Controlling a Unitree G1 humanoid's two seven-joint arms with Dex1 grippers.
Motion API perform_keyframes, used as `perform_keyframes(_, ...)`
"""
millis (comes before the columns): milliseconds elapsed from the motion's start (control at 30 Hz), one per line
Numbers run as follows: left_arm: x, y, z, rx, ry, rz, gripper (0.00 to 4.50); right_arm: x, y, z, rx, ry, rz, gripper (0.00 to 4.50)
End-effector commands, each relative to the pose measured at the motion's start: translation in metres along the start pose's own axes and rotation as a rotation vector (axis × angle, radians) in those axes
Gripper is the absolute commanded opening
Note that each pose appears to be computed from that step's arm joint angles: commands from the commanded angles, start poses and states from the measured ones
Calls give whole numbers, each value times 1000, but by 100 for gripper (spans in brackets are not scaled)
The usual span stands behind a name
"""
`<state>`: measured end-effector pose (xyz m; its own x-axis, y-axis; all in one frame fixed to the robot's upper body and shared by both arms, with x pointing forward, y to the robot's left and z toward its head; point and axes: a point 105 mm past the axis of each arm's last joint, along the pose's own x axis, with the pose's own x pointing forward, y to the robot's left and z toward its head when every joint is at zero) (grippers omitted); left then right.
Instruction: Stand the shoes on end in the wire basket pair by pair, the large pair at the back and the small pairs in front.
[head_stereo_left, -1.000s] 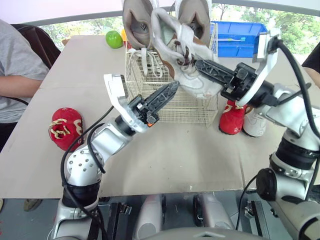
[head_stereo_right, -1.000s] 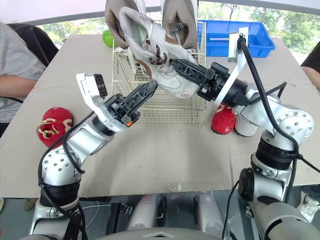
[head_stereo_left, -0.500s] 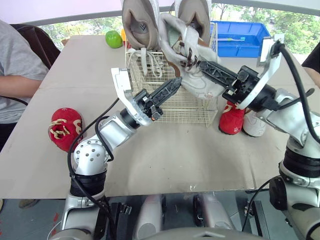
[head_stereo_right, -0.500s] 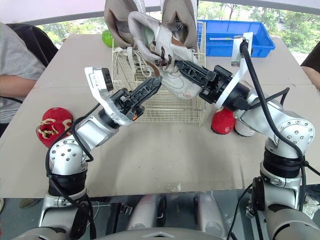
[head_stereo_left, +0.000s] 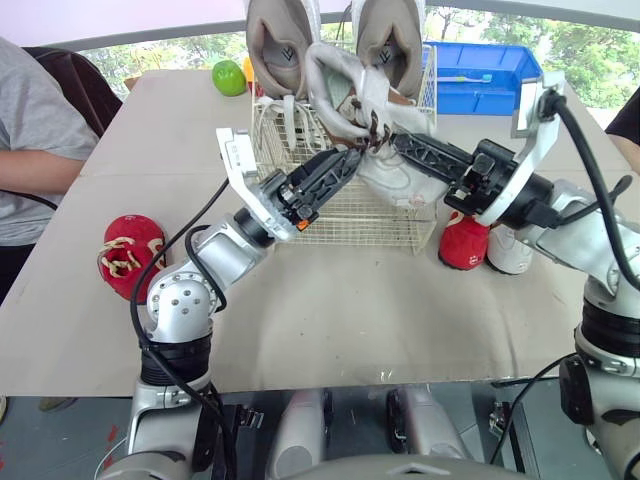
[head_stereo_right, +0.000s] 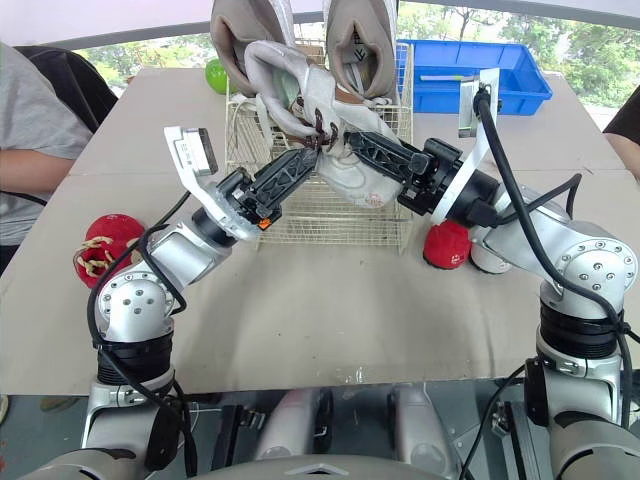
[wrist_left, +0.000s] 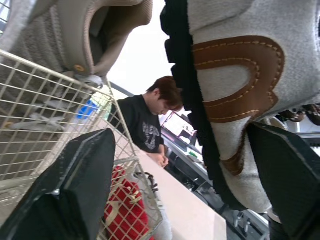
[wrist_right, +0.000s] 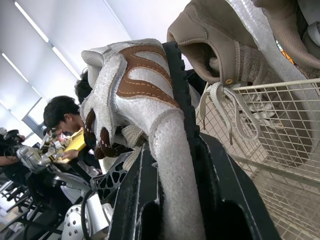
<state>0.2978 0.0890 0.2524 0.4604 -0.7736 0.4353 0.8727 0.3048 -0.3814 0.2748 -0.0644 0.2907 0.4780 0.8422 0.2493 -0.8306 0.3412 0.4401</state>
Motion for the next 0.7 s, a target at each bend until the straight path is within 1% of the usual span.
perform_keyframes(33, 2, -20, 10, -13, -42, -105, 450, -1, 22, 0, -21, 1, 93, 11)
perform_keyframes(167, 1, -28, 16, -38, -61, -160, 450, -1, 22, -2, -7, 9, 91, 11)
perform_keyframes(367, -1, -26, 18, -44, -50, -147, 450, -1, 19, -4, 10, 9, 87, 11)
perform_keyframes(400, -1, -26, 18, -41, -47, -150, 399, -1, 19, -4, 11, 9, 89, 11)
perform_keyframes(433, -1, -27, 18, -38, -48, -149, 385, -1, 19, -4, 13, 9, 91, 11)
perform_keyframes(500, 0, -25, 18, -17, -50, -129, 273, 0, 19, -4, 14, 8, 93, 11)
perform_keyframes(533, 0, -24, 19, -2, -55, -115, 236, 0, 19, -4, 13, 8, 94, 11)
perform_keyframes(567, 0, -24, 20, 8, -61, -114, 228, 0, 19, -4, 13, 7, 95, 11)
perform_keyframes(633, 0, -23, 23, 3, -79, -119, 228, 2, 19, -3, 13, 4, 96, 11)
perform_keyframes(667, -1, -24, 24, -9, -85, -134, 173, 2, 18, -3, 13, 3, 98, 11)
perform_keyframes(700, -2, -25, 23, -11, -77, -146, 152, 2, 18, -3, 12, 3, 99, 11)
